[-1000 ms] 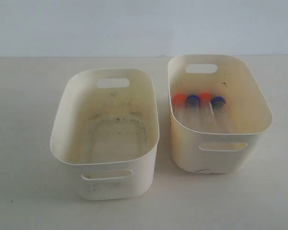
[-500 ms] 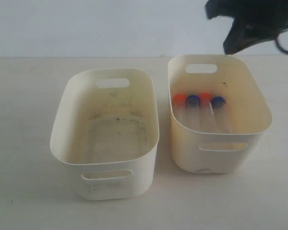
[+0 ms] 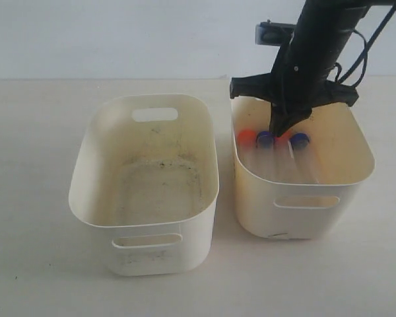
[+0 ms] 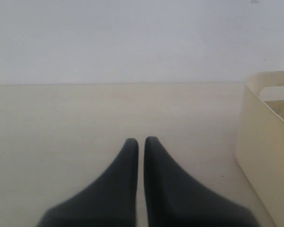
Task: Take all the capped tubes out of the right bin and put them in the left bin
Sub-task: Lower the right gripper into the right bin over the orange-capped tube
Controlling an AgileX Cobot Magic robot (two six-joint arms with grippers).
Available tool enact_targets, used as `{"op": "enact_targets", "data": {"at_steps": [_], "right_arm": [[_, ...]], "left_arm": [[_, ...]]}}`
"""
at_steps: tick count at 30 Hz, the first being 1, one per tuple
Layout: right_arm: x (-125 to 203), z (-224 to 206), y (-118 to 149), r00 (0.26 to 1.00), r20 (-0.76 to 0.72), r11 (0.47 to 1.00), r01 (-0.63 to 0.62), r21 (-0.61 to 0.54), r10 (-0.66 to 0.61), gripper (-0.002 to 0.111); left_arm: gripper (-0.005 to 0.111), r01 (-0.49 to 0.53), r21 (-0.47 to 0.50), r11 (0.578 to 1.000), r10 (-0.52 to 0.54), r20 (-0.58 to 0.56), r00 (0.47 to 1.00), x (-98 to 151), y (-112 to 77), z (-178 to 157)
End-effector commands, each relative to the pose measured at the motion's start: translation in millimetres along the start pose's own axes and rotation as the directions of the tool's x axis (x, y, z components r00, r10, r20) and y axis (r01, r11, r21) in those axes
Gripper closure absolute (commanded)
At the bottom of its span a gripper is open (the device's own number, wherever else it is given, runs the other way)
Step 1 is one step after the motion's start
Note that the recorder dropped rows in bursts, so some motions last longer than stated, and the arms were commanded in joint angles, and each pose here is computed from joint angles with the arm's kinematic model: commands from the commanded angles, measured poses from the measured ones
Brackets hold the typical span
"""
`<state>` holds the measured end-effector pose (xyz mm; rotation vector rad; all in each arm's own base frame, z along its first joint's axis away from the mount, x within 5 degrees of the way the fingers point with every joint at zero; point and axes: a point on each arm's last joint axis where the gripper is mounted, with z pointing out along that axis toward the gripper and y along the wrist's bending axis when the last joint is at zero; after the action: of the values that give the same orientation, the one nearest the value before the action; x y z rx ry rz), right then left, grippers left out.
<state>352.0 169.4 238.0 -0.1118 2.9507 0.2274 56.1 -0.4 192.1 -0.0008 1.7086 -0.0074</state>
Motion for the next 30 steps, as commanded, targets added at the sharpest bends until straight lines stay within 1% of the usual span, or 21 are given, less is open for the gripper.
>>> {"op": "enact_targets", "data": {"at_steps": [1, 5, 7, 17, 22, 23, 25, 28, 30], "right_arm": [[-6, 11, -6, 1.000, -0.014, 1.000, -0.023, 0.014, 0.023, 0.107], [-9, 14, -19, 0.998, -0.035, 0.998, -0.055, 0.018, 0.055, 0.107], [-10, 14, -21, 0.999, -0.029, 0.999, -0.041, 0.031, 0.042, 0.107], [-18, 14, -19, 0.998, 0.059, 0.999, -0.038, 0.007, 0.037, 0.107], [-18, 23, -19, 0.998, 0.044, 0.999, -0.039, 0.013, 0.038, 0.106], [-18, 25, -19, 0.998, 0.038, 0.999, -0.040, 0.014, 0.040, 0.104], [-19, 30, -20, 0.998, 0.028, 0.998, -0.052, 0.017, 0.052, 0.095], [-20, 33, -20, 0.998, 0.030, 0.998, -0.060, 0.016, 0.060, 0.076], [-21, 34, -20, 0.997, 0.040, 0.998, -0.060, 0.013, 0.060, 0.069]], "left_arm": [[0.103, 0.004, 0.000, 1.000, -0.004, 0.016, 1.000, -2, 0.0, -1], [0.103, 0.004, 0.000, 1.000, -0.004, 0.016, 1.000, -2, 0.0, -1], [0.103, 0.004, 0.000, 1.000, -0.004, 0.016, 1.000, -2, 0.0, -1], [0.103, 0.004, 0.000, 1.000, -0.004, 0.016, 1.000, -2, 0.0, -1], [0.103, 0.004, 0.000, 1.000, -0.004, 0.016, 1.000, -2, 0.0, -1], [0.103, 0.004, 0.000, 1.000, -0.004, 0.016, 1.000, -2, 0.0, -1], [0.103, 0.004, 0.000, 1.000, -0.004, 0.016, 1.000, -2, 0.0, -1], [0.103, 0.004, 0.000, 1.000, -0.004, 0.016, 1.000, -2, 0.0, -1], [0.103, 0.004, 0.000, 1.000, -0.004, 0.016, 1.000, -2, 0.0, -1]]}}
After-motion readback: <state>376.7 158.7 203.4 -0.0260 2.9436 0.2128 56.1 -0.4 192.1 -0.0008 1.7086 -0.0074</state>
